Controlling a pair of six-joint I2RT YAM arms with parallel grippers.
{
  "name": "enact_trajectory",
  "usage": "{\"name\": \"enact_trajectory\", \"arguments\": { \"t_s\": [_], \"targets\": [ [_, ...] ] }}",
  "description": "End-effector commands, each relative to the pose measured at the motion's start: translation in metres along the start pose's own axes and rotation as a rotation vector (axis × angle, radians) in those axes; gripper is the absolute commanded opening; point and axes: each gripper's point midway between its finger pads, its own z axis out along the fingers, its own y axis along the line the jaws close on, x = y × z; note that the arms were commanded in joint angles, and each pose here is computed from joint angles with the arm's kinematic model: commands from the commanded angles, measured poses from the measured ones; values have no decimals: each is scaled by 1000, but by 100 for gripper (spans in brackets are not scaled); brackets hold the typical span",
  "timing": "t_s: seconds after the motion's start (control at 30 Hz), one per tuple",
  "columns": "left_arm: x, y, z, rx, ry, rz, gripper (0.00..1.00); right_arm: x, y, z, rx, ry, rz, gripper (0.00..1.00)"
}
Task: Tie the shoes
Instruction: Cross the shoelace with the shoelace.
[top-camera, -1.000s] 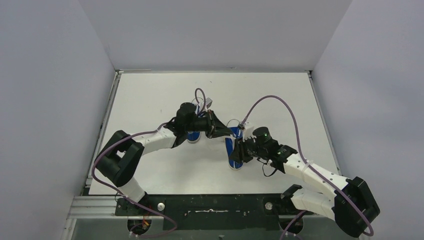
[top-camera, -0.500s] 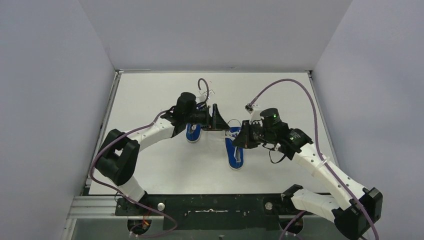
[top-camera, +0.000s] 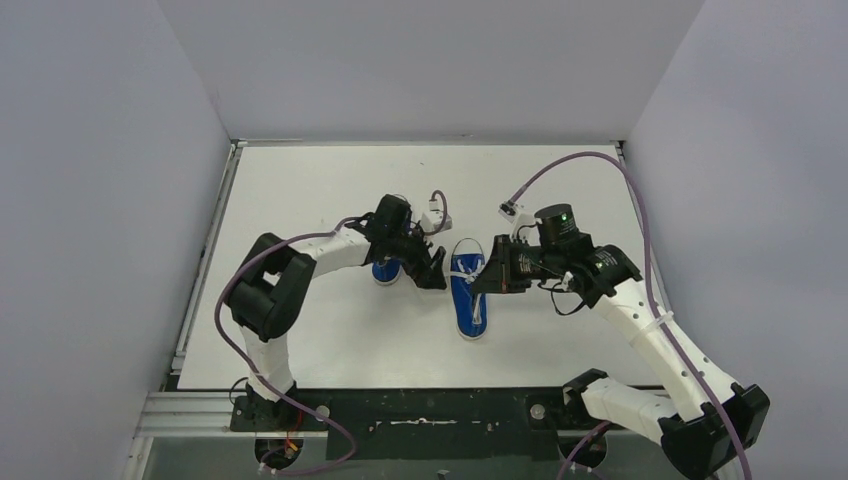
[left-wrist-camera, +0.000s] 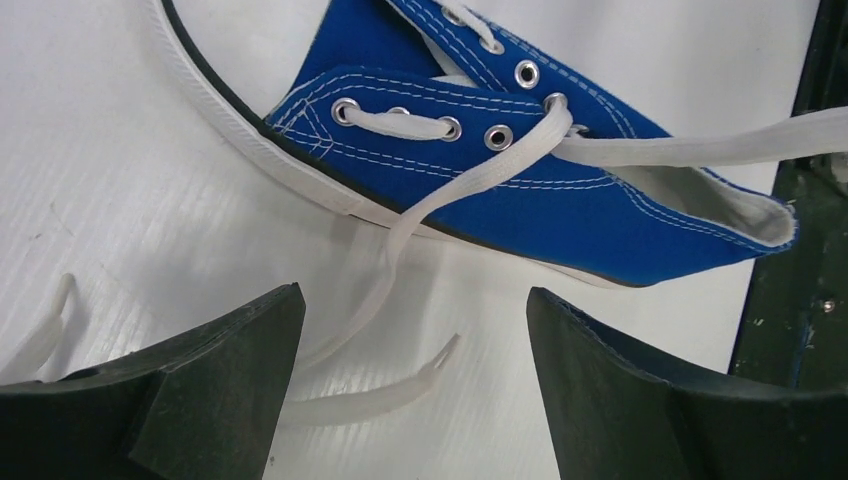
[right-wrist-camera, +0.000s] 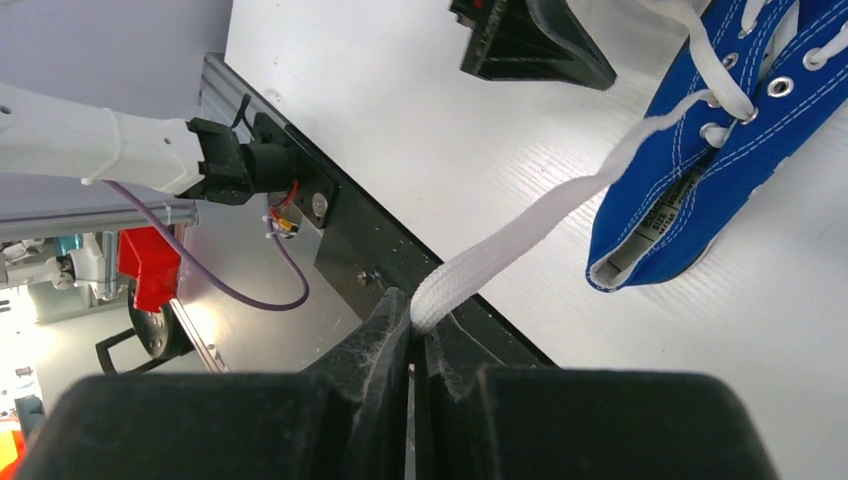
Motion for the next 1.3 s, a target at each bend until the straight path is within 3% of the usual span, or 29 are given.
{"name": "enact_trajectory", "arguments": {
  "t_s": [0.0, 0.07, 0.2, 0.3, 0.4, 0.53, 0.63, 0.7, 0.8, 0.97, 1.27],
  "targets": [
    [-22, 0, 12, 17, -8, 194, 78, -22, 25, -9, -95, -56, -62, 0],
    [-17, 8, 17, -26, 11, 188, 72, -24, 25, -9, -95, -64, -70, 0],
    [-8, 23, 22, -90, 51, 157, 49, -25, 32, -10, -128, -55, -98, 0],
    [-8, 24, 24, -84, 74, 145, 19, -30, 43, -15, -184, -78, -130, 0],
    [-15, 12, 20, -24, 84, 99, 0, -29, 51, -18, -241, -67, -145, 0],
    [-48, -22, 2, 122, -45, 25, 0, -20, 56, -13, -327, 14, -173, 0],
    [-102, -38, -20, 247, -292, -60, 0, -14, 60, -14, -371, 78, -229, 0],
    [-117, -50, -27, 324, -364, -87, 0, -14, 66, -17, -409, 108, -251, 0],
    [-122, -57, -19, 390, -390, -99, 0, -23, 67, -13, -422, 104, -263, 0],
    [-114, -56, -5, 469, -390, -125, 0, -61, 35, -5, -260, 5, -215, 0],
    [-100, -66, 7, 568, -408, -145, 7, -99, 23, 8, -278, -61, -162, 0]
  ]
}}
